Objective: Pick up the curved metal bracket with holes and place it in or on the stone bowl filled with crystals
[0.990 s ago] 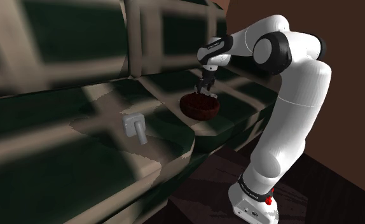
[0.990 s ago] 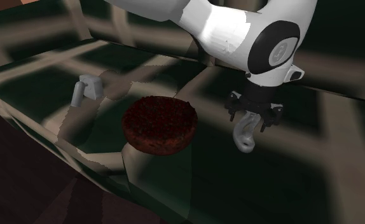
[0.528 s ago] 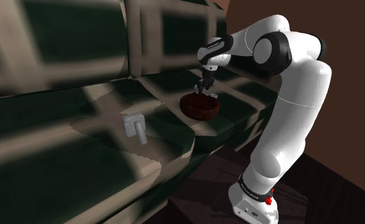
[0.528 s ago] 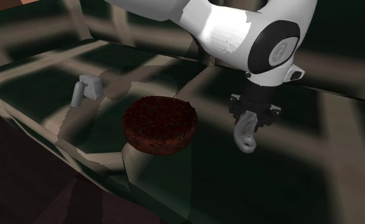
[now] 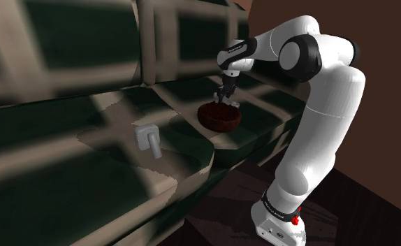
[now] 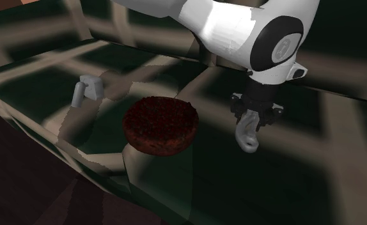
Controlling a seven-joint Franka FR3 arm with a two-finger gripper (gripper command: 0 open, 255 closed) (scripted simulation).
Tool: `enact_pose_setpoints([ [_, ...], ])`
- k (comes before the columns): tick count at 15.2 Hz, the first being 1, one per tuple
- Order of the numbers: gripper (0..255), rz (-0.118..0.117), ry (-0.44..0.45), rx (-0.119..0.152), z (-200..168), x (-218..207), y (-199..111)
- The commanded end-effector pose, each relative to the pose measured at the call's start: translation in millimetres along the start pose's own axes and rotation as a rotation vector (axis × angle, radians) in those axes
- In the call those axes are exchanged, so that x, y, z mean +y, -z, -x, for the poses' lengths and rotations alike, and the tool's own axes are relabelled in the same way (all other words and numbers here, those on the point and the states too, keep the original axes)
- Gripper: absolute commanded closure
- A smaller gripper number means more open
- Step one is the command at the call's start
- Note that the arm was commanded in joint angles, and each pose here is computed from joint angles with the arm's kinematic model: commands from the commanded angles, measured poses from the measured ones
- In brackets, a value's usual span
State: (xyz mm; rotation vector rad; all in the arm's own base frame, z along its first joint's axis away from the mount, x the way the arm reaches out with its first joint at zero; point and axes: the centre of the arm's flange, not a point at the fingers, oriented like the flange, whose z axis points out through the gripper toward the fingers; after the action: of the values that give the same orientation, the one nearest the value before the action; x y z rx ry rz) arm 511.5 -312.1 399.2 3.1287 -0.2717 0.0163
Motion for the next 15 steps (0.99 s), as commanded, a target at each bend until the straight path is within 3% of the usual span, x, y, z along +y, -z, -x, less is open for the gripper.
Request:
enact_pose_setpoints([
  [1, 255, 0.0, 0.0, 0.0, -0.5, 0.3, 9.0],
  [15, 255, 0.0, 0.0, 0.0, -1.2, 0.3, 82.9],
])
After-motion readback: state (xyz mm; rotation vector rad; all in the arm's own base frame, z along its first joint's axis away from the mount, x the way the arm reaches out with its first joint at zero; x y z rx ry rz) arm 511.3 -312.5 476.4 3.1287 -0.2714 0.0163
